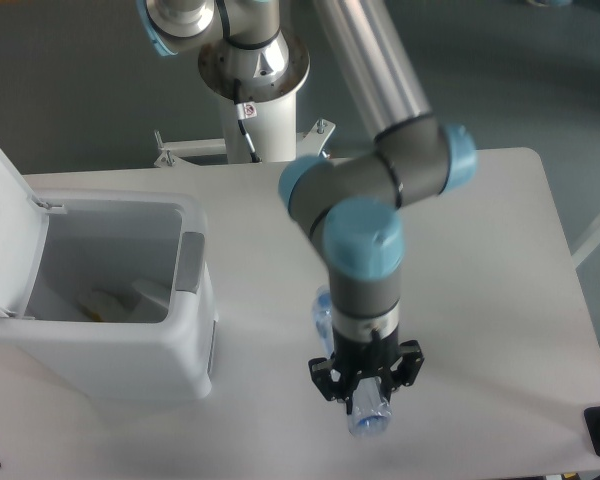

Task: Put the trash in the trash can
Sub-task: 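Lift the bottle, carry it over the bin and release it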

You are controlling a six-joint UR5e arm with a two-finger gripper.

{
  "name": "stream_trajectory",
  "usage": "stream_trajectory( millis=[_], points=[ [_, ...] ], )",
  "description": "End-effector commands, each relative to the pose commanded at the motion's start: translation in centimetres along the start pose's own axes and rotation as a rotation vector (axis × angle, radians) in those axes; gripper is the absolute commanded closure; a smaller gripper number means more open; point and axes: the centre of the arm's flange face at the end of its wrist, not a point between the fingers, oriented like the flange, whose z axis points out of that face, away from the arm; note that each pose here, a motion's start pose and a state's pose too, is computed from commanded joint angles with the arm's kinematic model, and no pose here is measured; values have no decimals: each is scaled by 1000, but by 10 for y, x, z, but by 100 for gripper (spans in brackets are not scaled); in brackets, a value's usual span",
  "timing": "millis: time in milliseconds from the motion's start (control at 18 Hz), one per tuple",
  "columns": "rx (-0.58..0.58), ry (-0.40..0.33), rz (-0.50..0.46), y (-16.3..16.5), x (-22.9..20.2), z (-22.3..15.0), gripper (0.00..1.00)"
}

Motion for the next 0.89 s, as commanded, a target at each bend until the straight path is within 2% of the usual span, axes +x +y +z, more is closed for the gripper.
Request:
stream_trajectory(
  millis=[167,333,444,611,667,889],
  points=[
    [135,62,-5,-27,7,-55,90],
    [206,210,25,-37,24,-90,90],
    [208,318,39,-38,38,-99,90],
    [206,462,81,-30,73,-123,89],
    [180,511,97,-19,93,-117,89],
    [124,581,168,29,150,-120,88]
  ],
)
